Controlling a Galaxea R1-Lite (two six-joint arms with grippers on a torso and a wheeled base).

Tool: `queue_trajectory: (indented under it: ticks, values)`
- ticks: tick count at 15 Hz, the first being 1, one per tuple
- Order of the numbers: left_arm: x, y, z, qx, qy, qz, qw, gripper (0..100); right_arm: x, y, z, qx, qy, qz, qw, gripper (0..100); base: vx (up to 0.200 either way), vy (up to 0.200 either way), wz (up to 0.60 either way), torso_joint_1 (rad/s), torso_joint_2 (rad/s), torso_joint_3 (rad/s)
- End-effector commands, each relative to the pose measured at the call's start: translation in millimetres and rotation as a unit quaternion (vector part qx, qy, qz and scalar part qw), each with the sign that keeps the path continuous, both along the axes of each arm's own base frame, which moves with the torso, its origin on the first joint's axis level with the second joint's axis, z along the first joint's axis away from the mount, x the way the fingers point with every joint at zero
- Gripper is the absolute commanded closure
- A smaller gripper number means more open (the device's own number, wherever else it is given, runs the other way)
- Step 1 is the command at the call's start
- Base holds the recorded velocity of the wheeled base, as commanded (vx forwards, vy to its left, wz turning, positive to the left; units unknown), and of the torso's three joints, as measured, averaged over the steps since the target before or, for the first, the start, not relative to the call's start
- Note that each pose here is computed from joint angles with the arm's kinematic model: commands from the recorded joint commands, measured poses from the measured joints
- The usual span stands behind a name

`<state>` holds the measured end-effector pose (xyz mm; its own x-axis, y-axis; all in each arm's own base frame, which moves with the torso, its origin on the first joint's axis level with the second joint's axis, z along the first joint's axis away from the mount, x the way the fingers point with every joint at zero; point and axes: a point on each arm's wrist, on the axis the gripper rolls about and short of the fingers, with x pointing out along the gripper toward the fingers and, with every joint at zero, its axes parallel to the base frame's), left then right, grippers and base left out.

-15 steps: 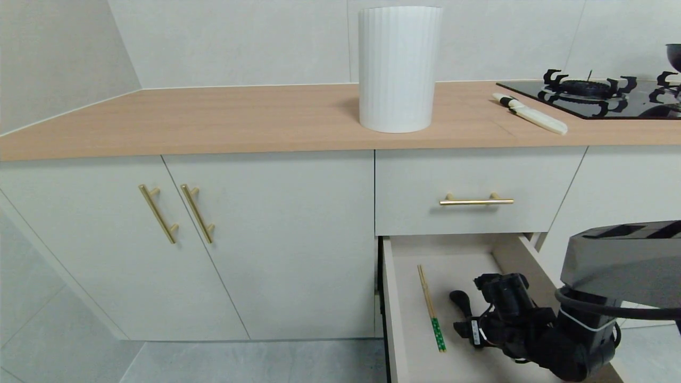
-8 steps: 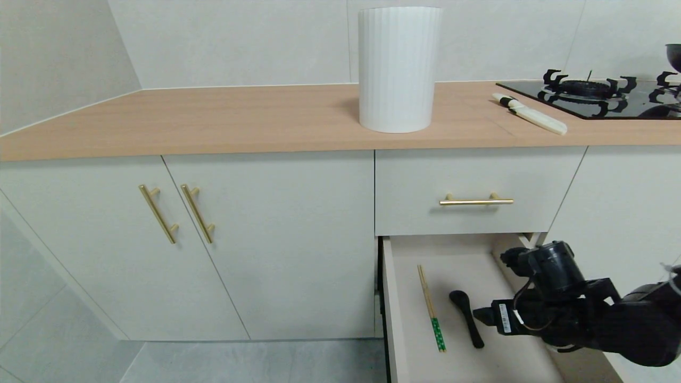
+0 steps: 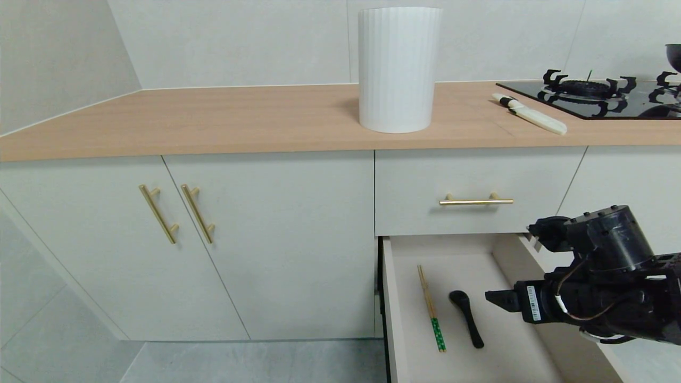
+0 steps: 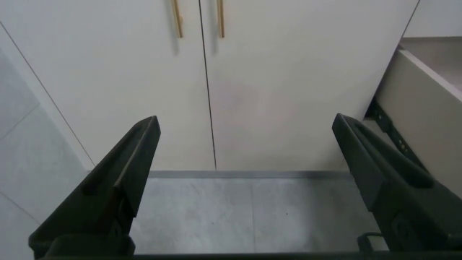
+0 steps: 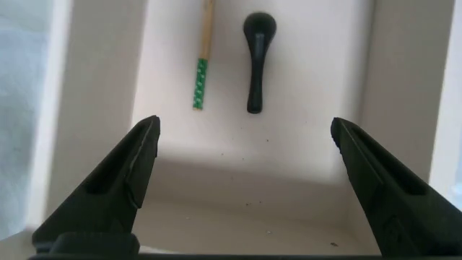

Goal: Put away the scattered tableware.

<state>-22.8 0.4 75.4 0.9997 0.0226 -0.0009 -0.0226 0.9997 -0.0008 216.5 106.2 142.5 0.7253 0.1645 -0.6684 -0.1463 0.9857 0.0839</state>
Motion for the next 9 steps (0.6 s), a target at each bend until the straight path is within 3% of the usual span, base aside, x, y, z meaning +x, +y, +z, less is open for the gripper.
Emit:
queue_trajectory:
  ticks: [1,9]
  values:
    - [0.1,0.0,0.0,0.0,0.001,0.0,1.0,0,-2.6,-0.7,4.2,0.004,-0.008,0.001,1.0,0,-0.2,0.0,0.0,0.007,0.0,0.007]
    - [0.1,0.0,0.0,0.0,0.001,0.0,1.0,0,-5.2,0.3,1.4,-0.004,0.006,0.006,1.0,0,-0.2,0.0,0.0,0.004,0.0,0.001]
